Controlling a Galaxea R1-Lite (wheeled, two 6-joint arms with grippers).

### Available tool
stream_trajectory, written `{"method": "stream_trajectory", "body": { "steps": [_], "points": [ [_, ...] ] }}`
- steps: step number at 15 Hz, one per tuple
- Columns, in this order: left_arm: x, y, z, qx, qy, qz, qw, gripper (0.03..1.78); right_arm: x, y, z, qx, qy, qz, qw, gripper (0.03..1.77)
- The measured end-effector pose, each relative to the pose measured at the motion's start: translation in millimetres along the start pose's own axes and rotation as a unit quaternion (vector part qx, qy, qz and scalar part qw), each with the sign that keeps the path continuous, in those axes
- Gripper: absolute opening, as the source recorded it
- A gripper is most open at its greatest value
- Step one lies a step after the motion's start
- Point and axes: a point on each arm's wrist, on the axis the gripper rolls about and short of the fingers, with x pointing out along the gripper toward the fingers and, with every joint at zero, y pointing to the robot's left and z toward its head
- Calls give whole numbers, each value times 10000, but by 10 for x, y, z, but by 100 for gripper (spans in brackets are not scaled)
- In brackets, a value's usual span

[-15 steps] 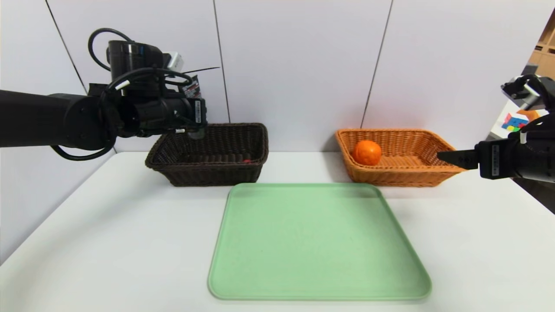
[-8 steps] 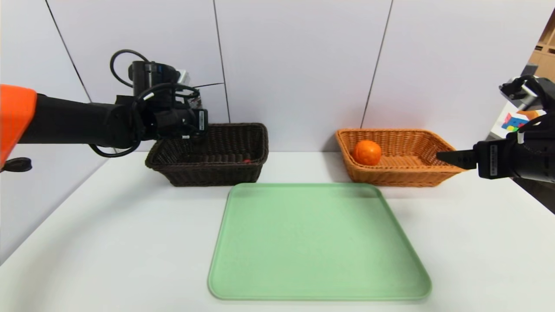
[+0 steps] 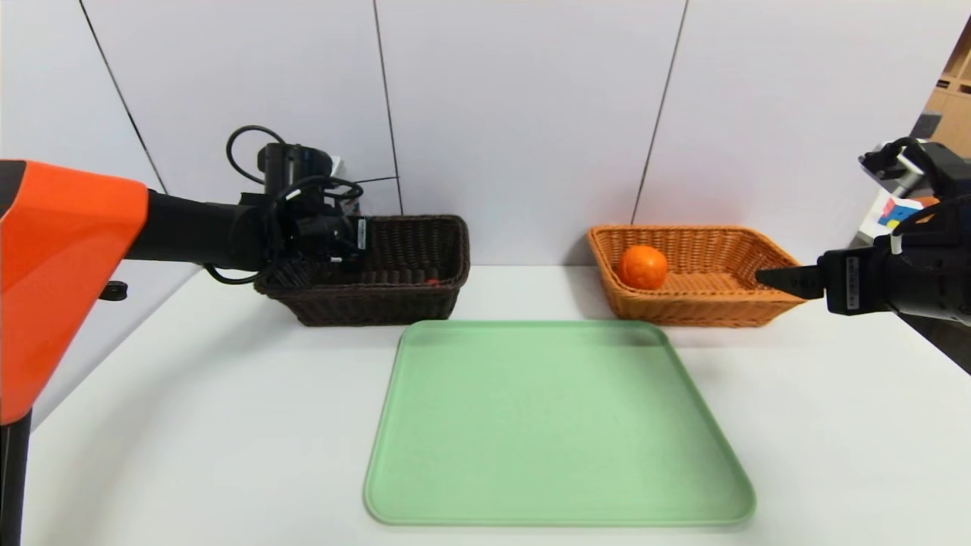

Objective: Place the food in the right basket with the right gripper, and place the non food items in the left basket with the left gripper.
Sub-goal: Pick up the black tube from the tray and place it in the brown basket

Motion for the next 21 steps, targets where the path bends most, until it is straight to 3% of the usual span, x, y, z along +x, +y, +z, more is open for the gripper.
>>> {"method": "stream_trajectory", "body": {
  "steps": [17, 21],
  "points": [
    [112, -23, -69, 10, 82, 23, 10000, 43, 104, 7, -16, -7, 53, 37, 10000, 169],
    [111, -23, -64, 9, 62, 27, 10000, 93, 104, 4, -15, -12, 50, 33, 10000, 169]
  ]
}}
